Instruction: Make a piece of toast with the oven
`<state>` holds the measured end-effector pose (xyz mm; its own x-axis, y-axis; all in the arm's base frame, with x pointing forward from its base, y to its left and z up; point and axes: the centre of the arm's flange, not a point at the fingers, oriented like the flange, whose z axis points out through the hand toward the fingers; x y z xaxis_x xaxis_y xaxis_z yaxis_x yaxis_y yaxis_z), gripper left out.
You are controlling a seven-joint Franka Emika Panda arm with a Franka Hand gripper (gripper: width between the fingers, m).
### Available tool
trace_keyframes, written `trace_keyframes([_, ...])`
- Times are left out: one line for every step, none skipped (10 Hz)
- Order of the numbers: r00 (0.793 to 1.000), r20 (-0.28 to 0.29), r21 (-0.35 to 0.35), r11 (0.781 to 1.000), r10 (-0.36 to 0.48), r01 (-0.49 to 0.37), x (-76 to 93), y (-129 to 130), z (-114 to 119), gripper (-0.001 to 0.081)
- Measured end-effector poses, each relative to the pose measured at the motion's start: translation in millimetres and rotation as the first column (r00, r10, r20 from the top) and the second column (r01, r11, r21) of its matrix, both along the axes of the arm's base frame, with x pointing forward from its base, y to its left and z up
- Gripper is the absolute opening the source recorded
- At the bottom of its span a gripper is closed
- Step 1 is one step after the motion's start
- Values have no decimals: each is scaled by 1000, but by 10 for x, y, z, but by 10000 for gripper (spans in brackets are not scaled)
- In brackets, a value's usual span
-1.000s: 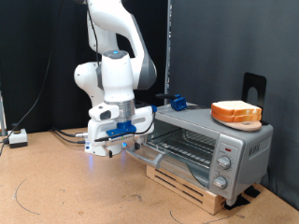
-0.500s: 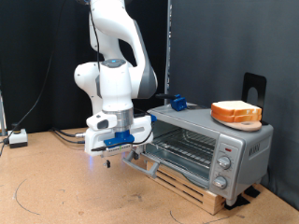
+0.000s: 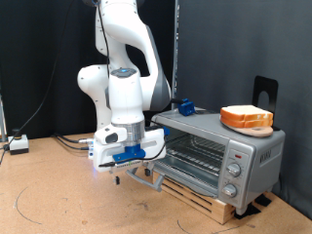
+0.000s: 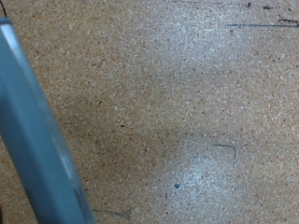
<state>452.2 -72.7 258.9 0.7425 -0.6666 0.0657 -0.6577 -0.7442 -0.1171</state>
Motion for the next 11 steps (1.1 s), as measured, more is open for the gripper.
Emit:
trace_keyframes([1000, -8, -8, 1000, 4, -4, 23, -16, -40, 809])
trace_keyframes([1000, -20, -22, 1000, 13, -13, 29, -42, -94, 809])
trace_keyframes([999, -38, -41, 999, 16, -17, 14, -80, -170, 809])
trace_keyframes([998, -64, -60, 998, 12, -16, -14, -125, -267, 809])
trace_keyframes([997, -75, -71, 997, 7, -13, -32, -160, -354, 809])
trace_keyframes([997, -78, -79, 997, 4, -10, -41, -180, -433, 809])
trace_keyframes([997, -79, -85, 996, 1, -8, -48, -198, -497, 809])
trace_keyframes([997, -81, -91, 996, -2, -5, -57, -216, -558, 809])
trace_keyframes([997, -81, -99, 995, -6, -2, -66, -250, -604, 809])
trace_keyframes([997, -78, -109, 994, -11, 3, -77, -306, -636, 809])
trace_keyframes([996, -82, -118, 993, -21, 11, -96, -383, -661, 809])
